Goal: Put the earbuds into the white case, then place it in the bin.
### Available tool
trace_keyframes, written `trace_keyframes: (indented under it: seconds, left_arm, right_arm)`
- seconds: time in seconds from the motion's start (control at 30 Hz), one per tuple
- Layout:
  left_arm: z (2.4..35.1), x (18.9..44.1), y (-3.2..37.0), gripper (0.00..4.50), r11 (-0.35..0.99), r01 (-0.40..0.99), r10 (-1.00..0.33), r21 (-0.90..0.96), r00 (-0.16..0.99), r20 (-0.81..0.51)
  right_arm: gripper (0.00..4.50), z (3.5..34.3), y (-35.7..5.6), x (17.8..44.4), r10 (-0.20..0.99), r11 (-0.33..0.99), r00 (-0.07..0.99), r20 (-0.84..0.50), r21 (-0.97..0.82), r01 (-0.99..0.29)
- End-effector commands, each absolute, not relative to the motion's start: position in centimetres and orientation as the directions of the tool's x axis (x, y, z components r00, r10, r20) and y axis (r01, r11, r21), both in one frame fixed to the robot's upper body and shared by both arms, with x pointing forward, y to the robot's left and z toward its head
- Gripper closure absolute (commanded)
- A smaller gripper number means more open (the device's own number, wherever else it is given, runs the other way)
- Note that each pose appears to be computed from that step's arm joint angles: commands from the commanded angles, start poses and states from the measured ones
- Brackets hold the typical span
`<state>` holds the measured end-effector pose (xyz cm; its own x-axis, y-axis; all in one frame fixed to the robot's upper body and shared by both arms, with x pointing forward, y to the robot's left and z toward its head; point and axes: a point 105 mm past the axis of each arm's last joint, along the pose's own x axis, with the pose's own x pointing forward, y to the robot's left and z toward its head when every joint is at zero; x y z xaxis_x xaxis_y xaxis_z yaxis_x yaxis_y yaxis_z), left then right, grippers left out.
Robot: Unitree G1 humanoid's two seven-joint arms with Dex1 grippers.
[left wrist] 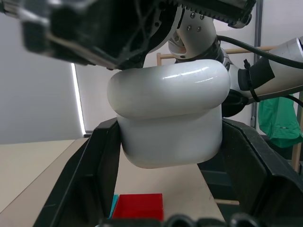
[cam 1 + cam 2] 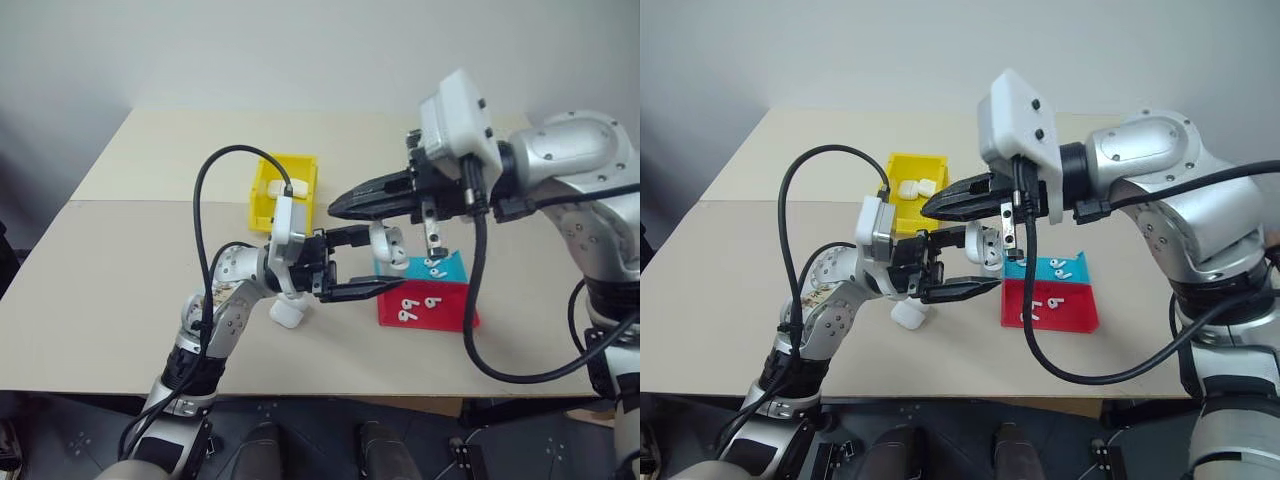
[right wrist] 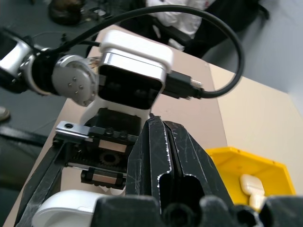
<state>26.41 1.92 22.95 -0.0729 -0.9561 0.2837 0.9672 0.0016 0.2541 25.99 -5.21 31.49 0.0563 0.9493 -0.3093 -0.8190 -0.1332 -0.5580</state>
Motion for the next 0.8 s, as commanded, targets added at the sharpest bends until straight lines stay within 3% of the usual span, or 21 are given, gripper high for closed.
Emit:
trace_keyframes:
  seconds: [0.03,0.27,0.6,0.7,0.8]
  left_arm:
    - [24.0,25.8,1.8,1.41,-0.007,0.952,-0.951,0.307,-0.101,0.291]
    - [24.2,26.0,2.0,1.41,0.007,0.95,-0.951,0.314,-0.091,0.295]
    - [24.5,25.9,2.0,1.41,0.013,0.948,-0.946,0.317,-0.091,0.31]
    - [24.5,25.9,2.0,1.41,0.026,0.948,-0.945,0.318,-0.081,0.318]
    - [24.6,26.3,2.3,1.41,0.084,0.947,-0.941,0.309,-0.027,0.338]
  right_arm:
    - [4.46,31.8,-5.8,25.1,0.917,-0.254,0.016,-0.398,-0.616,-0.746]
    - [4.46,30.3,-7.5,25.2,0.864,-0.34,0.026,-0.503,-0.621,-0.707]
    - [4.46,30.6,-9.0,25.2,0.882,-0.276,0.075,-0.465,-0.64,-0.717]
    - [4.46,31.6,-9.3,25.6,0.929,-0.13,0.146,-0.34,-0.668,-0.733]
    - [4.46,33.3,-10.3,26.5,0.958,0.135,0.262,-0.117,-0.623,-0.771]
